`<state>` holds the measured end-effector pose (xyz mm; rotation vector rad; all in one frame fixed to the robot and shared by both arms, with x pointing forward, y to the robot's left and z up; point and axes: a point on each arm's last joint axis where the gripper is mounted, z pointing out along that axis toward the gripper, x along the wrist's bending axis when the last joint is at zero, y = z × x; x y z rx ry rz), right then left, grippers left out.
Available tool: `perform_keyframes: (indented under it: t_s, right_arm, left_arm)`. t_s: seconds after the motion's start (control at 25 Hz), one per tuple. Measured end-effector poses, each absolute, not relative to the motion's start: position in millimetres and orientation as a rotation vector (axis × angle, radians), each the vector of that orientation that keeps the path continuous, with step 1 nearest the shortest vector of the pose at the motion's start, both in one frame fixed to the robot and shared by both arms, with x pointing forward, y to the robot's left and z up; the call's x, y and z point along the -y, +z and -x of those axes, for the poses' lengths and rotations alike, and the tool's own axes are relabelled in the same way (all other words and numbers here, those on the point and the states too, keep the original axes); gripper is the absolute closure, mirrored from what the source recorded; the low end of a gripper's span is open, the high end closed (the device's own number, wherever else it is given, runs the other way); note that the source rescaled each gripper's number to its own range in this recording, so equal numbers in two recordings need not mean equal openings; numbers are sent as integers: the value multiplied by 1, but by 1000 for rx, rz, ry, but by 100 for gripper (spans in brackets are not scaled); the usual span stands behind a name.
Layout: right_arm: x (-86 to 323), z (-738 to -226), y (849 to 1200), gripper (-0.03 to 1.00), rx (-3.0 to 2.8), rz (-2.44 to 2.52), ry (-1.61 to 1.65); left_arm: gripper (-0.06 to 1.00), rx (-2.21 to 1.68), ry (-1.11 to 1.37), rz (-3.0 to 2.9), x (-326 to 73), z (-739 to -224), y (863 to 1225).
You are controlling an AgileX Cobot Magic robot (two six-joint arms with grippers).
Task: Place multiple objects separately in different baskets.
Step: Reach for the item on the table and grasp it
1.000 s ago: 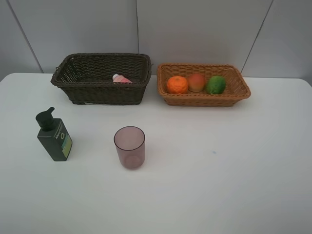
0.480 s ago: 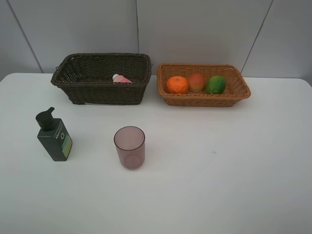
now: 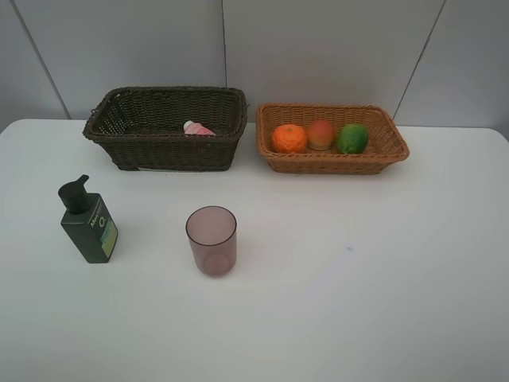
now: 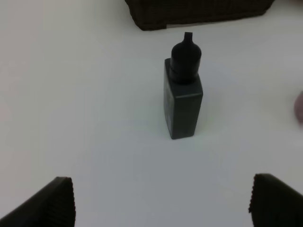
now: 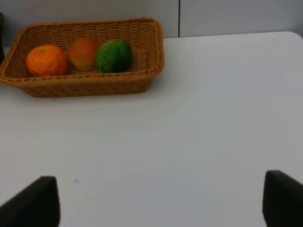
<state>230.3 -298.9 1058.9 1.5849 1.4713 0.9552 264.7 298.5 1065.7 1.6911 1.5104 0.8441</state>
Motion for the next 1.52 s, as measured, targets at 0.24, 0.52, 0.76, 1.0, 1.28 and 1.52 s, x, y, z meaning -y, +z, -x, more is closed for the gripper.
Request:
perform_keyframes:
  t_s: [0.24, 0.52, 0.76, 1.0, 1.28, 1.52]
  right_arm:
    - [299, -230, 1059, 16, -1471, -1584, 956]
    - [299, -230, 1059, 16, -1471, -1584, 956]
    - [299, -230, 1059, 16, -1471, -1584, 956]
    - [299, -230, 1059, 16, -1471, -1584, 956]
    - [299, -230, 1059, 16, -1470, -1583, 956]
    - [299, -230, 1059, 16, -1470, -1584, 956]
  left_arm:
    - [-2, -1482, 773, -1635, -287, -321, 1102]
    - [-2, -1624, 597, -1742, -278, -402, 1109]
    - [-2, -1842, 378, -1806, -271, -471, 1090]
    - [-2, -1987, 243, -1854, -267, -511, 1063]
    - [-2, -2099, 152, -1928, -262, -532, 1023]
    - [-2, -2120, 277, -2015, -242, -534, 1014]
